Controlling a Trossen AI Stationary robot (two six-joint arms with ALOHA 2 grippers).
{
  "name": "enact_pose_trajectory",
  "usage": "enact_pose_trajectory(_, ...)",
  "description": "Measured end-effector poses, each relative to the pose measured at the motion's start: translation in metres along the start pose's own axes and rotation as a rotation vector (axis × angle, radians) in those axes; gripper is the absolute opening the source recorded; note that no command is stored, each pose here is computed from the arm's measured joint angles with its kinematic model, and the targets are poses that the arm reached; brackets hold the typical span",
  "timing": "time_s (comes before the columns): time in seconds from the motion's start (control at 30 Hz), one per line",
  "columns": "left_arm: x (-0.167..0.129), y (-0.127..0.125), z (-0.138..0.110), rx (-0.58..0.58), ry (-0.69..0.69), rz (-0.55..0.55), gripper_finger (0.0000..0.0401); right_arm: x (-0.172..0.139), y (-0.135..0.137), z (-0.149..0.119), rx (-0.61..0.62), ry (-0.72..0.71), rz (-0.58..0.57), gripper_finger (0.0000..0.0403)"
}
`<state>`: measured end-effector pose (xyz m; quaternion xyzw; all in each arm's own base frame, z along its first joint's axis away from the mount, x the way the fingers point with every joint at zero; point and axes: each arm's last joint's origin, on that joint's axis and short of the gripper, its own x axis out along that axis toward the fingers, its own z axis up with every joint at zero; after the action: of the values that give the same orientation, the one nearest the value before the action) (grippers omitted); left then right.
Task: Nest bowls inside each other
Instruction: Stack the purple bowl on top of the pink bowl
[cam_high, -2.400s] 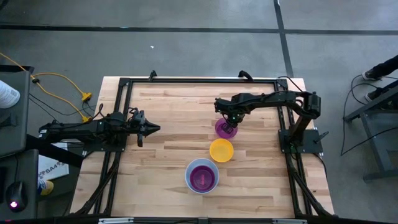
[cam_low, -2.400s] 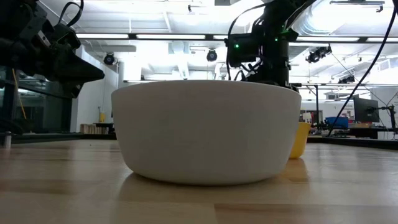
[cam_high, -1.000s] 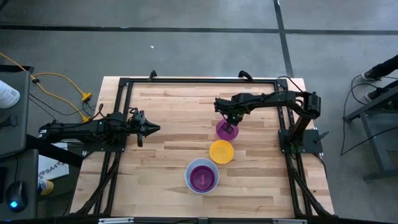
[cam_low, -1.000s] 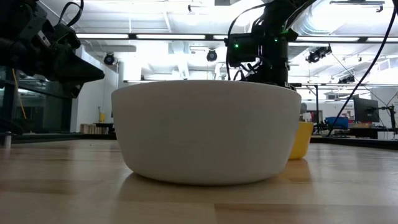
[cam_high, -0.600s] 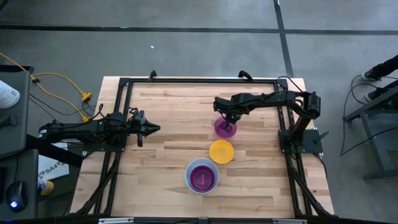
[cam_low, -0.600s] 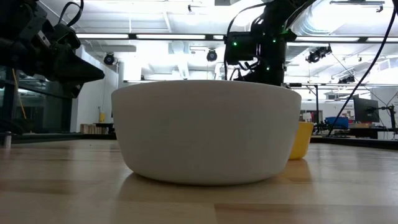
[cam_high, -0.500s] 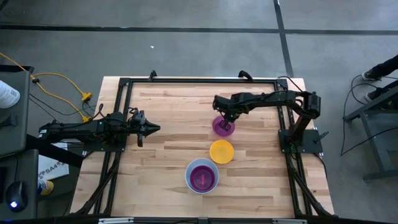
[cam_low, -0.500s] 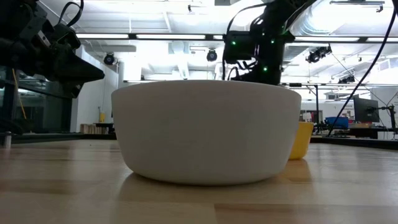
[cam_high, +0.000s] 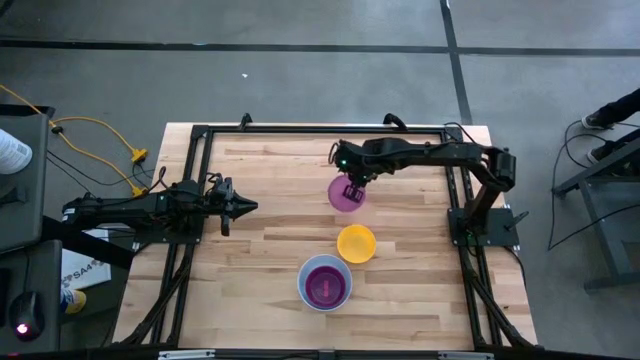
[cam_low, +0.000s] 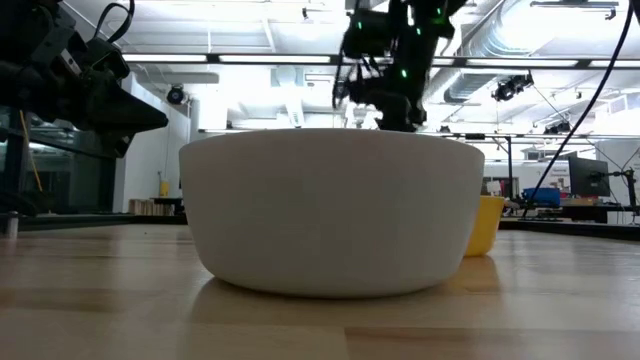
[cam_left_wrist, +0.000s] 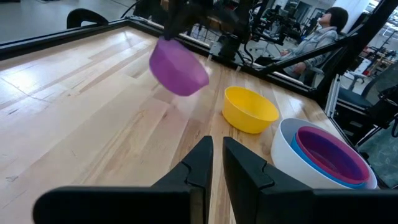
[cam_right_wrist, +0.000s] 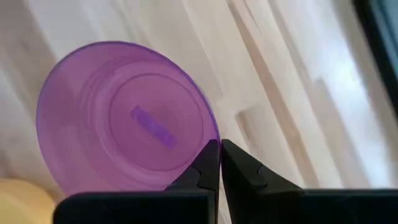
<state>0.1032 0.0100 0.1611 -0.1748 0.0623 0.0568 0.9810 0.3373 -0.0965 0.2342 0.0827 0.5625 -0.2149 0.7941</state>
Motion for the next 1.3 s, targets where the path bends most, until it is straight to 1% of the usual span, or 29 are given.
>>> enact_pose_trajectory(0.13,0.000,0.000,0.000,0.000,0.000,0.000,0.0038,-0.020,0.011,0.008,-0.056,-0.013,-0.022,0.0003)
enact_pose_trajectory(0.23,0.000,0.000,0.000,0.000,0.000,0.000,0.0038,-0.028,0.020,0.008,-0.094,-0.015,-0.007,0.0003)
enact_pose_trajectory(0.33,0.000,0.000,0.000,0.000,0.000,0.000,0.0038,-0.030,0.029,0.005,-0.108,0.012,0.061,0.0003)
enact_pose_trajectory(0.43,0.000,0.000,0.000,0.000,0.000,0.000,0.0038,-0.032,0.037,0.001,-0.090,0.041,0.128,0.0003)
enact_pose_trajectory(0.53,0.000,0.000,0.000,0.000,0.000,0.000,0.0038,-0.034,0.046,-0.003,-0.100,0.056,0.150,0.0003)
enact_pose_trajectory(0.67,0.000,0.000,0.000,0.000,0.000,0.000,0.0038,-0.036,0.058,-0.006,-0.113,0.069,0.208,0.0003)
enact_pose_trajectory(0.83,0.000,0.000,0.000,0.000,0.000,0.000,0.0038,-0.040,0.074,-0.011,-0.158,0.070,0.237,0.0003)
enact_pose_trajectory(1.1,0.000,0.000,0.000,0.000,0.000,0.000,0.0038,-0.045,0.090,-0.016,-0.127,0.114,0.388,0.0003)
enact_pose_trajectory(1.3,0.000,0.000,0.000,0.000,0.000,0.000,0.0038,-0.047,0.097,-0.017,-0.130,0.109,0.426,0.0003)
